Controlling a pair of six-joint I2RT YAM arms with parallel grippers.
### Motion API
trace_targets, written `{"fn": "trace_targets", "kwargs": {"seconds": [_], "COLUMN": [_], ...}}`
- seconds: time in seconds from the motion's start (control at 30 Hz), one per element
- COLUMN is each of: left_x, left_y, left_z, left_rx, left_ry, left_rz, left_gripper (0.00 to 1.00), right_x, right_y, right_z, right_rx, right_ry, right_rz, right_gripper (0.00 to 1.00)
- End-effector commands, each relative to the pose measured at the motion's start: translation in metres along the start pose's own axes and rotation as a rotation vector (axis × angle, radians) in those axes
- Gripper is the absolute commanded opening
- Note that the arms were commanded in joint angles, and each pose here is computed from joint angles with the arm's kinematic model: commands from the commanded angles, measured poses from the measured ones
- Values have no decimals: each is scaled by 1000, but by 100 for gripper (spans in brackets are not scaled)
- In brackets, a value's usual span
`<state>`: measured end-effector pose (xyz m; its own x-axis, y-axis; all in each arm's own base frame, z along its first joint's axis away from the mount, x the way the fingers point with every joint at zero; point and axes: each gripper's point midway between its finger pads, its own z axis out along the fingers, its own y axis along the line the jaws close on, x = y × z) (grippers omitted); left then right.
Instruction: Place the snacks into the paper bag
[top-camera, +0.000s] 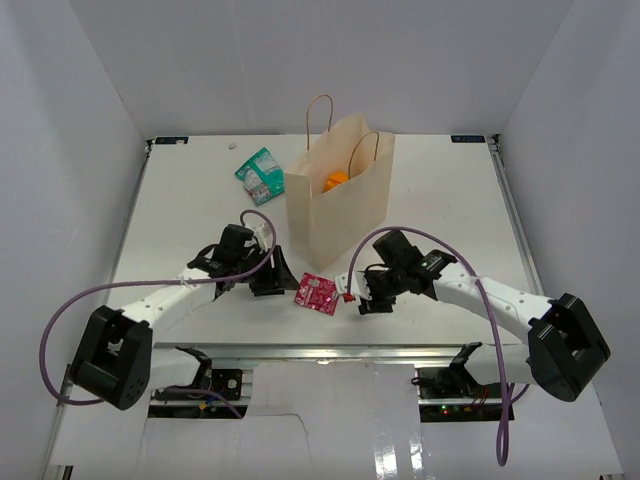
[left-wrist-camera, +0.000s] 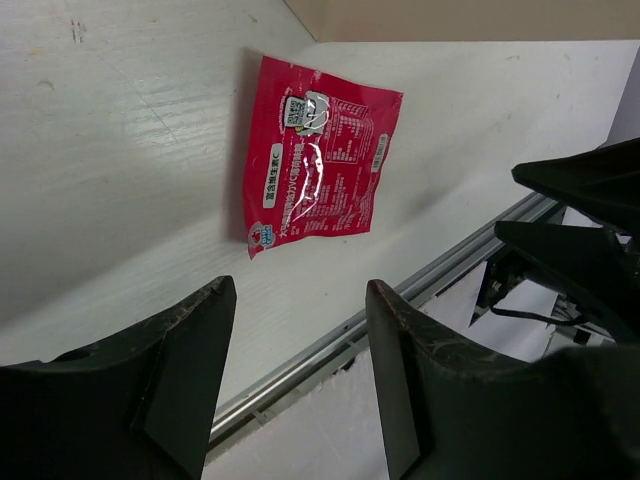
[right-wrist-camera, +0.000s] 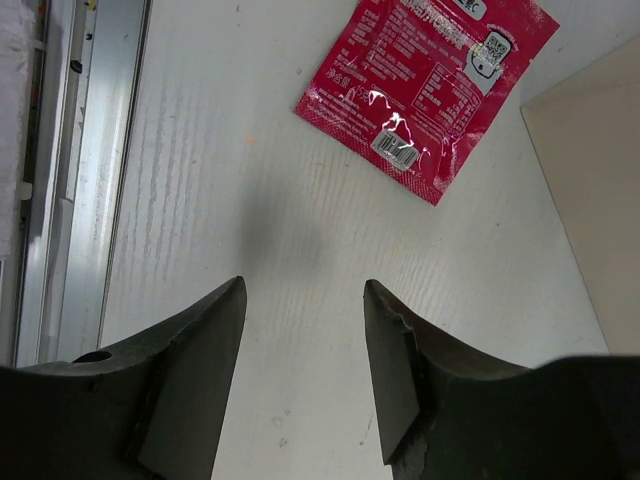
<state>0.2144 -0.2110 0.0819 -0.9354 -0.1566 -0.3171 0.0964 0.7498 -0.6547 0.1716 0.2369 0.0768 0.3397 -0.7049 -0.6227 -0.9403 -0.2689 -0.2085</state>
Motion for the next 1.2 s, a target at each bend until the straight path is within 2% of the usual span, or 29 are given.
{"fn": "trace_targets", "kwargs": {"seconds": [0.0,0.23,0.97,1.17], "left_x": [-4,-7,17,19], "left_y": [-9,6,4,6], "left_z": [8,30,60,62], "left_rx": [86,37,56,28], "left_ry": [19,74,198,195], "left_rz": [102,103,96,94], "left_gripper": [65,58,36,19], "right_x": [-9,-13,-8,-9], "right_y": [-9,-11,-18,-19], "right_z": [-4,-7,-16,-18], "right_rx": [44,49,77,83], "right_ry": [-42,-67,-76,-82], "right_rz": [18,37,82,82], "right_gripper": [57,57,57,57]}}
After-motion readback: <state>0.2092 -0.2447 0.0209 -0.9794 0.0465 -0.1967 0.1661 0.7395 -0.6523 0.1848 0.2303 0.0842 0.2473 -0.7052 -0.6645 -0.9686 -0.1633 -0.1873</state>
